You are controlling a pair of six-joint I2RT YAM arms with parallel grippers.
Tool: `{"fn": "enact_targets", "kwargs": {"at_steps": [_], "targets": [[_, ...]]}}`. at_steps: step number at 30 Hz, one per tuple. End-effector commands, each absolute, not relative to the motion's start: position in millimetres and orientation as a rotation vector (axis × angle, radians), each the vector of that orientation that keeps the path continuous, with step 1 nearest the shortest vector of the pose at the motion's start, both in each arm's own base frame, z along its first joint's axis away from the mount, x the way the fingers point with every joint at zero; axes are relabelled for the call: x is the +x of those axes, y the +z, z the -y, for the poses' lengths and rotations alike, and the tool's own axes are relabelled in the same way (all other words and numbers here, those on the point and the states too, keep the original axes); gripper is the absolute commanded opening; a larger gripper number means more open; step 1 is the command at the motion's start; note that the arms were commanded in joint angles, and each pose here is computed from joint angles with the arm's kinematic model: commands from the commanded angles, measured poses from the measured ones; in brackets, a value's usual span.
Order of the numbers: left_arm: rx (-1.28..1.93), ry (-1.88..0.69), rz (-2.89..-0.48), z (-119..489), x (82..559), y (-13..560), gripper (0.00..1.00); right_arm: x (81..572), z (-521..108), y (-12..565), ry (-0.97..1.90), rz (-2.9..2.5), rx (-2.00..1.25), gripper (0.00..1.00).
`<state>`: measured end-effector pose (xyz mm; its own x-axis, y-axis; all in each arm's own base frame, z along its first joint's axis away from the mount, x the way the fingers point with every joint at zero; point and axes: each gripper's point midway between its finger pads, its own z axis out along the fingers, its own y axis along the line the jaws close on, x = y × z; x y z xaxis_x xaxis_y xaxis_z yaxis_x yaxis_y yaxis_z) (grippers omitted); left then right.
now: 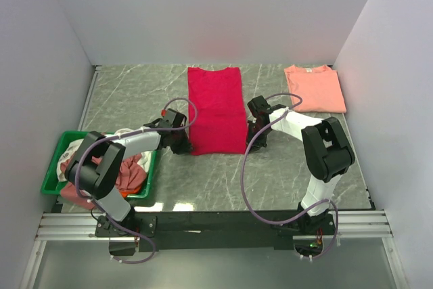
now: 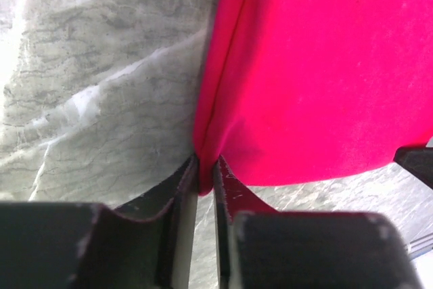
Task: Fold and stack the t-shirts
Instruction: Fold the tshirt
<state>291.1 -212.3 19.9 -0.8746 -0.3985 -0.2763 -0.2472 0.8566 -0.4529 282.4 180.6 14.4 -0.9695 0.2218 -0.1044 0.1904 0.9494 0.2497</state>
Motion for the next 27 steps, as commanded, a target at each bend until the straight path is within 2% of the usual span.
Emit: {"fn": "enact_targets", "kwargs": {"at_steps": [1, 5, 17, 27], "targets": [[-0.499, -0.419, -2.772, 194.7, 267.7, -9.6, 0.17, 278.2, -178.3, 11.4, 0.314, -2.987, 0.311, 0.0], [-0.486, -0.444, -2.773, 197.4, 265.2, -9.5, 0.01, 279.7, -178.4, 16.1, 0.32, -2.978, 0.307, 0.0], [-0.401, -0.44, -2.685, 186.0, 264.2, 34.9, 0.01, 280.3, -171.7, 52.5, 0.309, -2.908, 0.292, 0.0], [-0.349, -0.597, -2.67, 197.9, 239.9, 55.9, 0.01, 256.9, -167.8, 68.1, 0.319, -2.882, 0.306, 0.0]]}}
